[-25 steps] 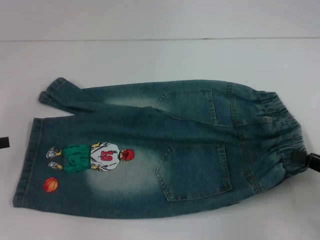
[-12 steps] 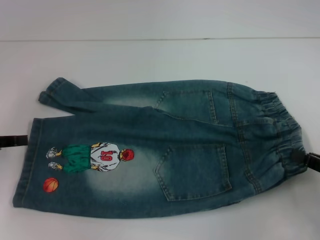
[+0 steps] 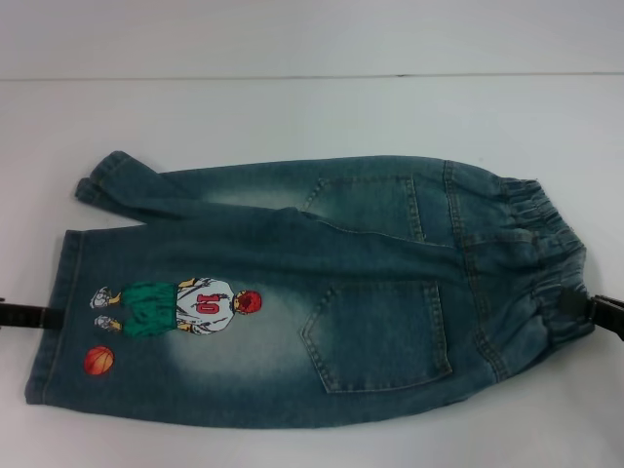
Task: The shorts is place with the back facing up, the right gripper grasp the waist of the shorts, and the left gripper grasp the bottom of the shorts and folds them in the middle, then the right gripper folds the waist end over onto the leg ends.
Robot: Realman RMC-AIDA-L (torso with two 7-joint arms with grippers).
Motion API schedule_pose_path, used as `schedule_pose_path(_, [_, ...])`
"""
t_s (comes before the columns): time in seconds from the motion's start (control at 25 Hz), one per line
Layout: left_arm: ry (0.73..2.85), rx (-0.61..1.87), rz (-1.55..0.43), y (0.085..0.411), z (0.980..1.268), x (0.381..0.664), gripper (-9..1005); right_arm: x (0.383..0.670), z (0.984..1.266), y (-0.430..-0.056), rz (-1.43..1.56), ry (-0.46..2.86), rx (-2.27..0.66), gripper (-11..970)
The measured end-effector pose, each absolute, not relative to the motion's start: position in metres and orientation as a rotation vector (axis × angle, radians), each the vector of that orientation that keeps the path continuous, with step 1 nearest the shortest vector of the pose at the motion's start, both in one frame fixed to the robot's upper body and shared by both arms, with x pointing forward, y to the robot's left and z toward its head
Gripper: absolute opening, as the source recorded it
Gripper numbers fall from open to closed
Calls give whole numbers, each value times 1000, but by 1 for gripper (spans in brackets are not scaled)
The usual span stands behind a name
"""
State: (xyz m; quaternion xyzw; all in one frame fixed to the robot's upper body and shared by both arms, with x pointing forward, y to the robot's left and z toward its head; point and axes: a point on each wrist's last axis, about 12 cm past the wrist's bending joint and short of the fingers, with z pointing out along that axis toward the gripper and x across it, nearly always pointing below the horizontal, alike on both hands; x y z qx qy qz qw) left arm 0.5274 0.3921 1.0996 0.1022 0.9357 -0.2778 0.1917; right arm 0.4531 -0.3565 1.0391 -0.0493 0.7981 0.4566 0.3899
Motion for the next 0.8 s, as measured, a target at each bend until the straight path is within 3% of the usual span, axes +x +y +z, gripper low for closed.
schedule_pose_path(0.16, [2658, 281, -760, 395, 1100, 527, 682, 456, 1039, -355, 1164, 2037, -127, 49])
schedule_pose_path(0.8, [2789, 345, -806, 392, 1104, 519, 726, 461, 1041, -355, 1160, 2038, -137, 50])
